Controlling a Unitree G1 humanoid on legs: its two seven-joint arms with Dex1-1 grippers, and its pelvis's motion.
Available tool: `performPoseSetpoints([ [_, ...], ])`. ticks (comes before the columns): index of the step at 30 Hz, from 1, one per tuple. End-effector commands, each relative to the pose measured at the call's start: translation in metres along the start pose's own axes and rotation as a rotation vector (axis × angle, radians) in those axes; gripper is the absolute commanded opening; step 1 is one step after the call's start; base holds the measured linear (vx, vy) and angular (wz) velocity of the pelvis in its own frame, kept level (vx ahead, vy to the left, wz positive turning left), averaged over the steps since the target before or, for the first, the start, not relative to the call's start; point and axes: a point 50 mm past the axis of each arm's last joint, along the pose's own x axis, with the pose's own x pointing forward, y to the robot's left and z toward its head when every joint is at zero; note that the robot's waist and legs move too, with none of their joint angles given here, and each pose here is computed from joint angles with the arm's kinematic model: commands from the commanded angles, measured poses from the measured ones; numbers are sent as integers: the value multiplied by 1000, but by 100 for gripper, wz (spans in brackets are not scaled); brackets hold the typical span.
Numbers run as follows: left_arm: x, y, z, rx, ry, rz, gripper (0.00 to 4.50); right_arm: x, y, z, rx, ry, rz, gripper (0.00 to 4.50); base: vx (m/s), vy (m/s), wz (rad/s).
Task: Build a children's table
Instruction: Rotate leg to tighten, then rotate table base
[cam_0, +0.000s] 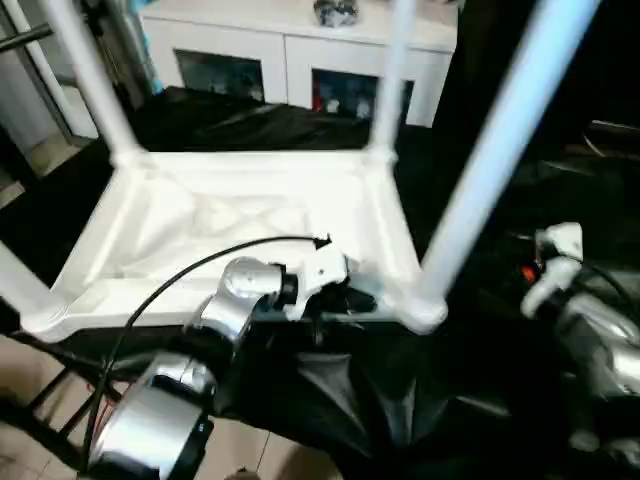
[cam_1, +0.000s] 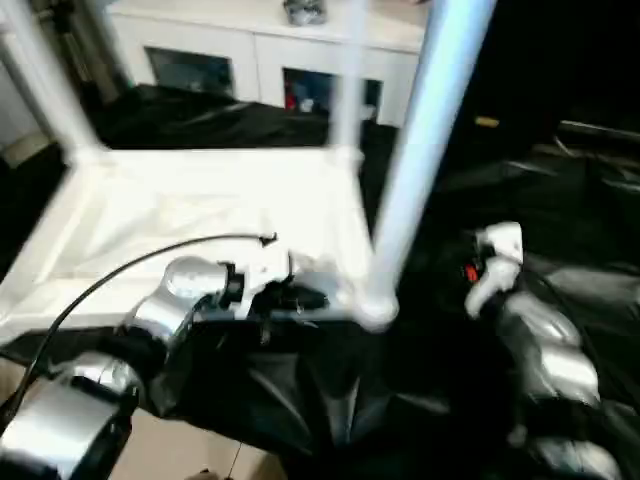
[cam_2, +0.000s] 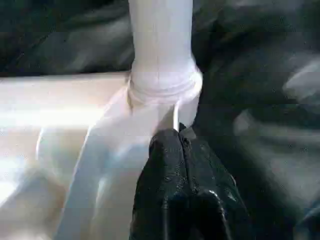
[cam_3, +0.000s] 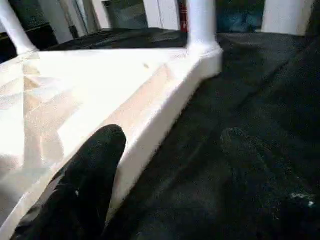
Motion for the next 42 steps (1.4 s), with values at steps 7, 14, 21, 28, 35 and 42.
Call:
performPoseSetpoints([
  [7, -19, 11, 2, 54, 13, 144, 0, 22, 25, -2, -39, -11, 80, 350, 0, 0, 0],
  [14, -67, -2, 13, -129, -65, 110, 61, 34, 37, 0, -53, -13, 86, 350, 0, 0, 0],
  [21, -108, -36, -1, -277, 163, 17, 113, 50, 43, 3, -72, -9, 52, 350, 0, 0, 0],
  [28, -125, -46, -23, -324, 403, 111, 169, 65, 62, 8, -92, -10, 156, 350, 0, 0, 0],
  [35, -133, -38, -22, -310, 467, 239, 220, 61, 83, 2, -84, 13, 358, 350, 0, 0, 0],
  [42, -137, -24, -21, -268, 458, 357, 269, 51, 97, -4, -80, 35, 512, 350, 0, 0, 0],
])
